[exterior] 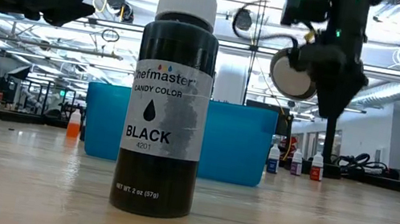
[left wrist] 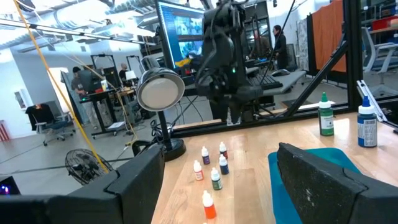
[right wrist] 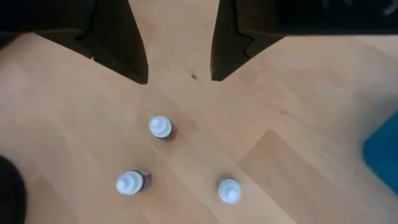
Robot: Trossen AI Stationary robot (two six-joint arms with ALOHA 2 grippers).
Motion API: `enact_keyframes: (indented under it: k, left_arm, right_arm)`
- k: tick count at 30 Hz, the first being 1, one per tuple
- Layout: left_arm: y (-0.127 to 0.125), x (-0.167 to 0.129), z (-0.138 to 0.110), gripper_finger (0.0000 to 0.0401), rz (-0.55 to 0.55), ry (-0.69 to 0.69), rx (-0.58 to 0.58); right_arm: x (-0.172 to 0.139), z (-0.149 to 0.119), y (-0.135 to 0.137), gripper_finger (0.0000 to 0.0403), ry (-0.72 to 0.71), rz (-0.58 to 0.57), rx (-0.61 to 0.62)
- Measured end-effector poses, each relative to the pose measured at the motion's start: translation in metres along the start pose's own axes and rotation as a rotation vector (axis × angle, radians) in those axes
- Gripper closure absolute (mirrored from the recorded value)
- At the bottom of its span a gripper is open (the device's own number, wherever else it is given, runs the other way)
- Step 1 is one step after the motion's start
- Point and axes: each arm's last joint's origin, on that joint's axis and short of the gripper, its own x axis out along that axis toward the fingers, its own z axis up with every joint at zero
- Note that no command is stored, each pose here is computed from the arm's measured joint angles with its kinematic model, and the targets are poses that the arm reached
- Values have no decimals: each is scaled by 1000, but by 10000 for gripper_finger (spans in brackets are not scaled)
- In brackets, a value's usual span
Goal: Pick & Place food coloring
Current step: Put the red food coloring bottle into the blue bin
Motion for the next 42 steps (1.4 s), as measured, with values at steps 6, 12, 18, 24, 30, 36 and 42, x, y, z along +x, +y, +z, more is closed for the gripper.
enact_keyframes:
  k: [6,12,18,24,30,36,42]
  left_arm:
    - [0,0,0,95,0,0,0]
    - [0,0,0,96,0,0,0]
    - [0,0,0,95,0,0,0]
    - [0,0,0,95,0,0,0]
    - [0,0,0,96,0,0,0]
    - [0,0,0,95,0,0,0]
    - [0,0,0,95,0,0,0]
  right_arm:
    - [29,-3,-9,236,-23,13,34]
    - [58,-4,-16,236,-71,45,47]
    - [76,-4,-23,236,-106,93,60]
    - [87,-5,-30,236,-121,95,66]
    - [94,-4,-33,236,-138,101,67]
    - [101,-3,-33,236,-119,83,52]
    - [101,-2,-32,236,-133,91,53]
